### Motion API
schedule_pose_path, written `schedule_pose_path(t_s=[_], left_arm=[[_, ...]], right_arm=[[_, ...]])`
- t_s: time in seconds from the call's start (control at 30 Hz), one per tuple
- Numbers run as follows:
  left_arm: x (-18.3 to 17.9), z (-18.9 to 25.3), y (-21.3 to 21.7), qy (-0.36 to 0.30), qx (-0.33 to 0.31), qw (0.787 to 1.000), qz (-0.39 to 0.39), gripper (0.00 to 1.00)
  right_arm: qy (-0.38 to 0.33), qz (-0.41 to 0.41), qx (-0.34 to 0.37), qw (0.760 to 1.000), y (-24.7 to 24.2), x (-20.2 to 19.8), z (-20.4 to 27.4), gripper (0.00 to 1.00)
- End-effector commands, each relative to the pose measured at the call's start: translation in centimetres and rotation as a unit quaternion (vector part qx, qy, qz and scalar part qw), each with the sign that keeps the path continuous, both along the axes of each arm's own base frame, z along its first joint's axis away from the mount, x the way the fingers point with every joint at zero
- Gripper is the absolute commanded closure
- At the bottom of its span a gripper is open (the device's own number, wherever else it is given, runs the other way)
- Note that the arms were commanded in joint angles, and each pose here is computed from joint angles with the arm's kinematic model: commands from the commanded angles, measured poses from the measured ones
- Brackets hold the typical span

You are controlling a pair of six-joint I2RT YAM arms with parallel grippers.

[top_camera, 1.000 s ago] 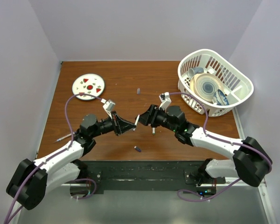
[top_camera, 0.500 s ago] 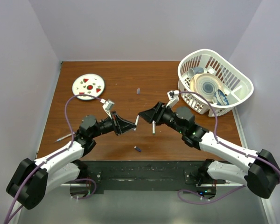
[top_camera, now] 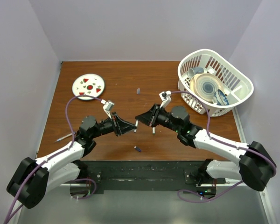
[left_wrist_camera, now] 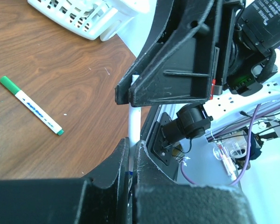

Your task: Insert the pens into the pen caps

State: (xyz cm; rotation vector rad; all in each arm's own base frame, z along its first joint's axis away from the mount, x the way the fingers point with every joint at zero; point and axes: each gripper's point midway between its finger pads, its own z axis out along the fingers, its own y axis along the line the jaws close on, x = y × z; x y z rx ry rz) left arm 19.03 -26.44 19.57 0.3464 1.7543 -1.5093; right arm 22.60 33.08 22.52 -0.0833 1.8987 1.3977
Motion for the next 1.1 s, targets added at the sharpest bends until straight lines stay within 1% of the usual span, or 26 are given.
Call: schedule_pose_path(t_s=[0.0, 0.03, 0.07, 0.17, 0.23, 0.27, 0.3, 0.33, 0.4, 0.43, 0.47, 0.5, 0.53, 0.57, 0.6, 0.63, 0.67, 0.7, 0.73, 0.8, 0.83, 0.97, 1.07], left_arm=[[-0.6, 1.5, -0.2, -0.031, -0.019, 0.999, -0.017, 0.94], [-0.6, 1.5, -0.2, -0.032, -0.02, 0.999, -0.017, 0.89], [-0.6, 1.5, -0.2, -0.031, -0.019, 0.999, -0.017, 0.78], [-0.5, 1.4, -0.3, -0.033, -0.017, 0.999, -0.017, 0.65], [-0.4, 1.3, -0.4, -0.03, -0.016, 0.999, -0.02, 0.62], [-0.5, 1.4, -0.4, -0.034, -0.018, 0.999, -0.024, 0.62], [-0.6, 1.5, -0.5, -0.036, -0.019, 0.999, -0.027, 0.64], [-0.6, 1.5, -0.5, -0.036, -0.02, 0.999, -0.03, 0.76], [-0.8, 1.6, -0.6, -0.038, -0.02, 0.998, -0.035, 0.95], [-0.8, 1.7, -0.6, -0.041, -0.021, 0.998, -0.035, 1.0], [-0.8, 1.6, -0.5, -0.037, -0.019, 0.999, -0.032, 1.0], [-0.7, 1.5, -0.4, -0.039, -0.016, 0.999, -0.029, 1.0], [-0.8, 1.7, -0.4, -0.044, -0.016, 0.998, -0.029, 1.0], [-0.7, 1.4, -0.3, -0.042, -0.012, 0.999, -0.024, 1.0], [-0.8, 1.3, -0.1, -0.045, -0.01, 0.999, -0.021, 1.0], [-0.9, 1.9, 0.1, -0.056, -0.015, 0.998, -0.016, 1.0], [-0.7, 1.6, 0.3, -0.052, -0.011, 0.999, -0.004, 1.0], [-0.6, 1.6, 0.5, -0.06, -0.007, 0.998, 0.003, 1.0], [-0.7, 2.2, 0.8, -0.073, -0.01, 0.997, 0.009, 1.0], [-0.4, 2.2, 1.3, -0.074, -0.005, 0.997, 0.019, 1.0], [-0.5, 2.8, 1.6, -0.085, -0.009, 0.996, 0.021, 1.0], [-0.6, 3.9, 2.6, -0.097, 0.0, 0.995, 0.024, 1.0], [-0.9, 5.6, 3.7, -0.119, 0.002, 0.992, 0.039, 1.0]], right_arm=[[-0.037, 0.043, 0.043, 0.997, 1.4, -0.8, 3.1, 1.0], [-0.04, 0.046, 0.048, 0.997, 1.5, -0.9, 3.4, 1.0], [-0.039, 0.049, 0.049, 0.997, 1.6, -1.0, 3.3, 1.0], [-0.041, 0.062, 0.052, 0.996, 2.1, -1.3, 3.5, 1.0], [-0.039, 0.067, 0.052, 0.996, 2.3, -1.5, 3.3, 1.0], [-0.039, 0.068, 0.053, 0.995, 2.3, -1.6, 3.4, 1.0], [-0.038, 0.069, 0.053, 0.995, 2.4, -1.6, 3.3, 1.0], [-0.039, 0.07, 0.053, 0.995, 2.4, -1.7, 3.3, 1.0], [-0.04, 0.071, 0.051, 0.995, 2.5, -1.7, 3.2, 1.0], [-0.042, 0.073, 0.051, 0.995, 2.5, -1.8, 3.3, 1.0], [-0.044, 0.076, 0.05, 0.995, 2.5, -1.9, 3.4, 0.98], [-0.047, 0.079, 0.047, 0.995, 2.5, -2.0, 3.5, 0.9], [-0.047, 0.08, 0.025, 0.995, 2.3, -2.1, 2.8, 0.69], [-0.061, 0.081, 0.023, 0.995, 2.0, -2.2, 3.8, 0.59], [-0.068, 0.081, 0.011, 0.994, 1.7, -2.4, 3.8, 0.53], [-0.073, 0.084, -0.022, 0.994, 1.2, -2.6, 2.9, 0.45], [-0.088, 0.076, -0.026, 0.993, 0.4, -2.8, 3.8, 0.44], [-0.092, 0.073, -0.039, 0.992, -0.1, -3.0, 3.7, 0.43], [-0.092, 0.076, -0.069, 0.99, -0.7, -3.2, 2.6, 0.43], [-0.097, 0.084, -0.093, 0.987, -1.5, -3.9, 2.3, 0.43], [-0.084, 0.09, -0.127, 0.984, -2.2, -4.3, 0.7, 0.44], [-0.048, 0.1, -0.184, 0.977, -3.3, -4.9, -2.7, 0.46], [-0.018, 0.101, -0.217, 0.971, -3.5, -4.8, -5.5, 0.49]])
